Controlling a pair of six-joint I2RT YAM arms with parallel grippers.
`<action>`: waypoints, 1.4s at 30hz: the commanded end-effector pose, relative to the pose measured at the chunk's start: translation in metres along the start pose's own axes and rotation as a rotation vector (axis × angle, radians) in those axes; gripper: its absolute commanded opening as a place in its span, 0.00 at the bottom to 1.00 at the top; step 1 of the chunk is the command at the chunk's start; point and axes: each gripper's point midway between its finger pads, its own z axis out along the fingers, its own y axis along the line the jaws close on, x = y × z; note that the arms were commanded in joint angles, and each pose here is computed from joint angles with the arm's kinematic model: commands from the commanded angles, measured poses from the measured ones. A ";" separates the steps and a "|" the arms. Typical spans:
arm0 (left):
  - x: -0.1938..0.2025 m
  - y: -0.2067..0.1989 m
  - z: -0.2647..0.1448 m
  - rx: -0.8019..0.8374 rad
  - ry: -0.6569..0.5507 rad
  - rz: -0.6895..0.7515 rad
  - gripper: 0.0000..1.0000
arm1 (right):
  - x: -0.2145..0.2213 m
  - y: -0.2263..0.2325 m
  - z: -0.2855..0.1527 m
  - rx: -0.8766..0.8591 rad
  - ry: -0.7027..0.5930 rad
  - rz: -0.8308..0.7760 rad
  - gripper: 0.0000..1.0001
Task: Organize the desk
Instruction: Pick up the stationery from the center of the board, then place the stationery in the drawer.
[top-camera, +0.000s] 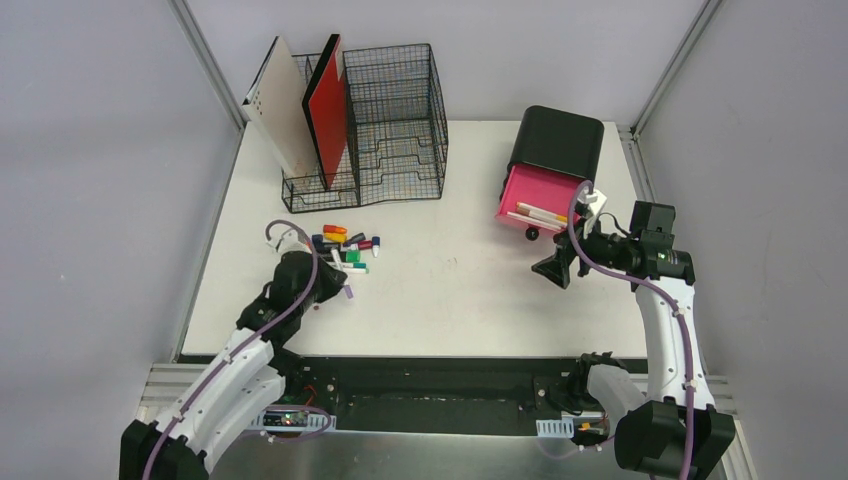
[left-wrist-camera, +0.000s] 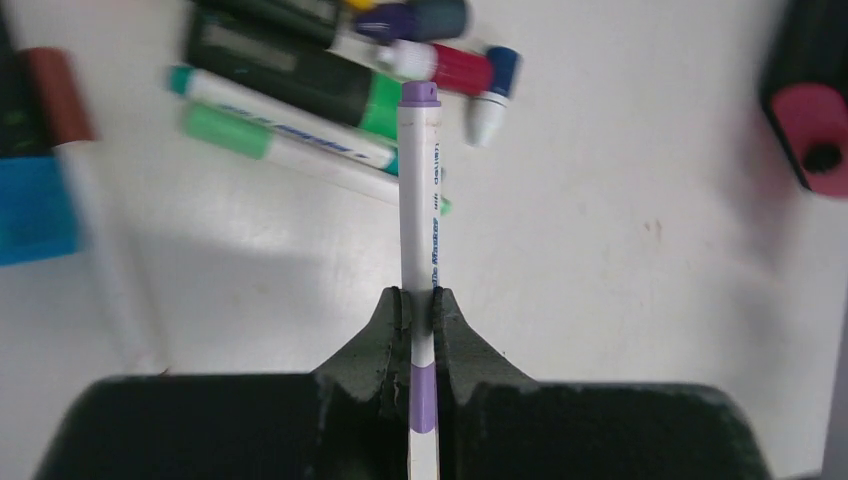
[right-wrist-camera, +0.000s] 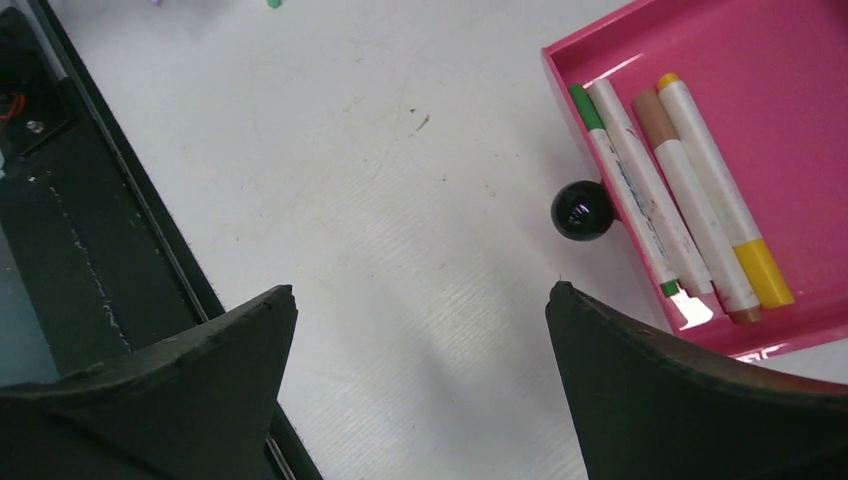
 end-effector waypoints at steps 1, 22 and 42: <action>0.006 -0.078 -0.015 0.502 -0.021 0.127 0.00 | -0.017 0.019 0.000 -0.109 -0.088 -0.021 0.99; 0.062 -0.268 -0.107 1.162 -0.142 0.488 0.00 | -0.035 0.077 0.000 -0.522 -0.326 0.164 0.99; 0.139 -0.355 -0.111 1.233 -0.169 0.579 0.00 | -0.034 0.075 0.012 -0.548 -0.251 0.242 0.83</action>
